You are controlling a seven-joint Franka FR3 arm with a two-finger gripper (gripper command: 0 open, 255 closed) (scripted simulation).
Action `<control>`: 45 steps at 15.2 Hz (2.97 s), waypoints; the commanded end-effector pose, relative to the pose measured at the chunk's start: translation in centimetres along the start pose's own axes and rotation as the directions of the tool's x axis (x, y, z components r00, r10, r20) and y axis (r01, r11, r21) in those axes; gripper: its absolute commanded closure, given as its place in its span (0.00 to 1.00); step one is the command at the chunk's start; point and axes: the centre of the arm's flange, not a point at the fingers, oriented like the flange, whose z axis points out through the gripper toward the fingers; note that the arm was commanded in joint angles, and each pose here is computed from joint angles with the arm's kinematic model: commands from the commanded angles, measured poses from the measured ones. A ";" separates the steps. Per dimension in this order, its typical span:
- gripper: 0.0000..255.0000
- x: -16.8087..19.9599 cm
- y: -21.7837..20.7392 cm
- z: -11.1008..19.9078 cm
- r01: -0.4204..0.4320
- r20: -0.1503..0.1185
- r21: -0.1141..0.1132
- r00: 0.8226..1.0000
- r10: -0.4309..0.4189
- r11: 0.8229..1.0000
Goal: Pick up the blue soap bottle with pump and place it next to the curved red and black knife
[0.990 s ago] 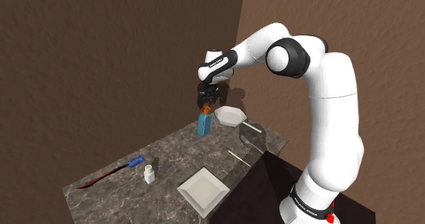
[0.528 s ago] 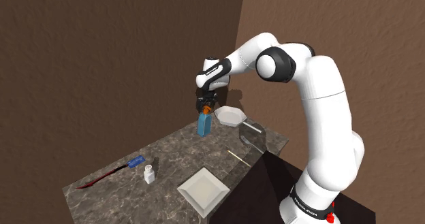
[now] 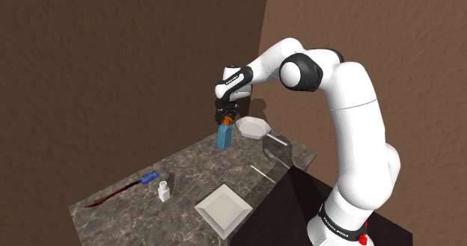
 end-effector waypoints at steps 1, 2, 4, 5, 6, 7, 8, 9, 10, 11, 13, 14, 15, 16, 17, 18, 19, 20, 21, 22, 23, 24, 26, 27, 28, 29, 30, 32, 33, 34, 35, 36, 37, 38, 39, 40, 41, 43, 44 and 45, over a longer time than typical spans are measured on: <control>0.00 0.0 0.0 0.0 0.000 0.000 0.000 1.000 0.000 1.000; 0.00 0.0 0.0 0.0 0.000 0.000 0.000 1.000 0.000 1.000; 1.00 0.0 0.0 0.0 0.000 0.000 0.000 1.000 0.000 1.000; 1.00 0.0 0.0 0.0 0.000 0.000 0.000 1.000 0.000 1.000; 1.00 0.0 0.0 0.0 0.000 0.000 0.000 1.000 0.000 1.000; 1.00 0.0 0.0 0.0 0.000 0.000 0.000 1.000 0.000 1.000; 1.00 0.0 0.0 0.0 0.000 0.000 0.000 1.000 0.000 1.000; 1.00 0.0 0.0 0.0 0.000 0.000 0.000 1.000 0.000 1.000; 1.00 0.0 0.0 0.0 0.000 0.000 0.000 1.000 0.000 1.000; 1.00 0.0 0.0 0.0 0.000 0.000 0.000 1.000 0.000 1.000; 1.00 0.0 0.0 -0.5 0.000 0.000 0.000 1.000 0.000 1.000; 1.00 0.1 0.0 -1.0 0.000 0.000 0.000 1.000 0.000 1.000; 1.00 0.1 0.1 -1.6 0.000 0.000 0.000 1.000 0.000 1.000; 1.00 0.1 0.1 -2.1 0.000 0.000 0.000 1.000 0.000 1.000; 1.00 0.2 0.1 -2.6 0.000 0.000 0.000 1.000 0.000 1.000; 1.00 0.2 0.1 -3.2 0.000 0.000 0.000 1.000 0.000 1.000; 1.00 0.3 0.1 -3.7 0.000 0.000 0.000 1.000 0.000 1.000; 1.00 0.3 0.2 -4.2 0.000 0.000 0.000 1.000 0.000 1.000; 1.00 0.3 0.2 -4.7 0.000 0.000 0.000 1.000 0.000 1.000; 1.00 0.4 0.2 -5.3 0.000 0.000 0.000 1.000 0.000 1.000; 1.00 0.4 0.2 -5.8 0.000 0.000 0.000 1.000 0.000 1.000; 1.00 0.4 0.3 -6.3 0.000 0.000 0.000 1.000 0.000 1.000; 1.00 0.5 0.3 -7.4 0.000 0.000 0.000 1.000 0.000 1.000; 1.00 0.5 0.3 -7.9 0.000 0.000 0.000 1.000 0.000 1.000; 1.00 0.6 0.3 -8.4 0.000 0.000 0.000 1.000 0.000 1.000; 1.00 0.6 0.4 -8.9 0.000 0.000 0.000 1.000 0.000 1.000; 1.00 0.6 0.4 -9.5 0.000 0.000 0.000 1.000 0.000 1.000; 1.00 0.7 0.4 -10.5 0.000 0.000 0.000 1.000 0.000 1.000; 1.00 0.8 0.4 -11.0 0.000 0.000 0.000 1.000 0.000 1.000; 1.00 0.8 0.5 -11.6 0.000 0.000 0.000 1.000 0.000 1.000; 1.00 0.8 0.5 -12.1 0.000 0.000 0.000 1.000 0.000 1.000; 1.00 0.9 0.5 -12.6 0.000 0.000 0.000 1.000 0.000 1.000; 1.00 0.9 0.5 -13.2 0.000 0.000 0.000 1.000 0.000 1.000; 1.00 0.9 0.5 -13.7 0.000 0.000 0.000 1.000 0.000 1.000; 1.00 1.0 0.6 -14.2 0.000 0.000 0.000 1.000 0.000 1.000; 1.00 1.0 0.6 -14.7 0.000 0.000 0.000 1.000 0.000 1.000; 1.00 1.0 0.6 -15.3 0.000 0.000 0.000 1.000 0.000 1.000; 1.00 1.1 0.6 -16.3 0.000 0.000 0.000 1.000 0.000 1.000; 1.00 1.2 0.7 -16.8 0.000 0.000 0.000 1.000 0.000 1.000; 1.00 1.2 0.7 -17.4 0.000 0.000 0.000 1.000 0.000 1.000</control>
